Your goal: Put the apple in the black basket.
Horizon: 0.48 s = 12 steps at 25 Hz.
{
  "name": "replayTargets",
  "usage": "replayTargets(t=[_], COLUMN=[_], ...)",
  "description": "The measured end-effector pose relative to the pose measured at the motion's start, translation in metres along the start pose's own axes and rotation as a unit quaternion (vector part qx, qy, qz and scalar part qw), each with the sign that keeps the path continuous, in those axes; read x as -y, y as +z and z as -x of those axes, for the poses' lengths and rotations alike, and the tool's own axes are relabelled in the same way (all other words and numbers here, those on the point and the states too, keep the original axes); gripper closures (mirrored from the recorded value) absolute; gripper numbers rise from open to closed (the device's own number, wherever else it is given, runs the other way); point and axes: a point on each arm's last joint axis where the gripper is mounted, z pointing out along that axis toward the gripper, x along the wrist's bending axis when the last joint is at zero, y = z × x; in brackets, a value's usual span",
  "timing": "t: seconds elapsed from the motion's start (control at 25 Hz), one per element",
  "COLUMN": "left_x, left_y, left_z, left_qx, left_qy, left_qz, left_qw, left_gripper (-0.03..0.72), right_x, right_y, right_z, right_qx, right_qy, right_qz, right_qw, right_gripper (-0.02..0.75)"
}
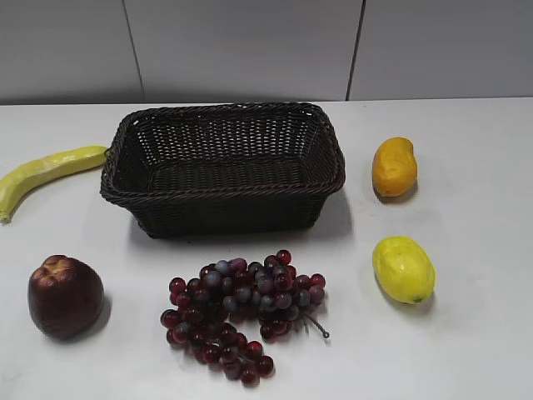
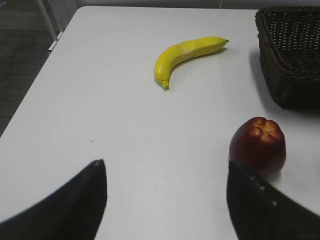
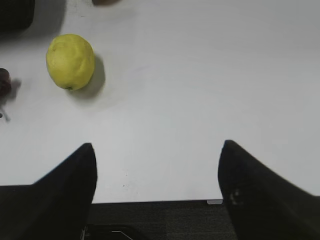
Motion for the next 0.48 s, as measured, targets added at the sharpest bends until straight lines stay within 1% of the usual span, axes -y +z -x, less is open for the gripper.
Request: replayTargets(t=[0.48], left_x=[0.0], left_y=[0.0], left_z=[0.0], left_qx=[0.0], left_qy=[0.0], left_qz=[0.0], left_qw=[1.0], left_gripper=[0.134], right_x=[0.0], right_y=[0.0], right_z=[-0.0001], right_qx=[0.0], right_qy=[0.0], right_qz=[0.0], right_qw=[1.0], right_gripper=[0.167])
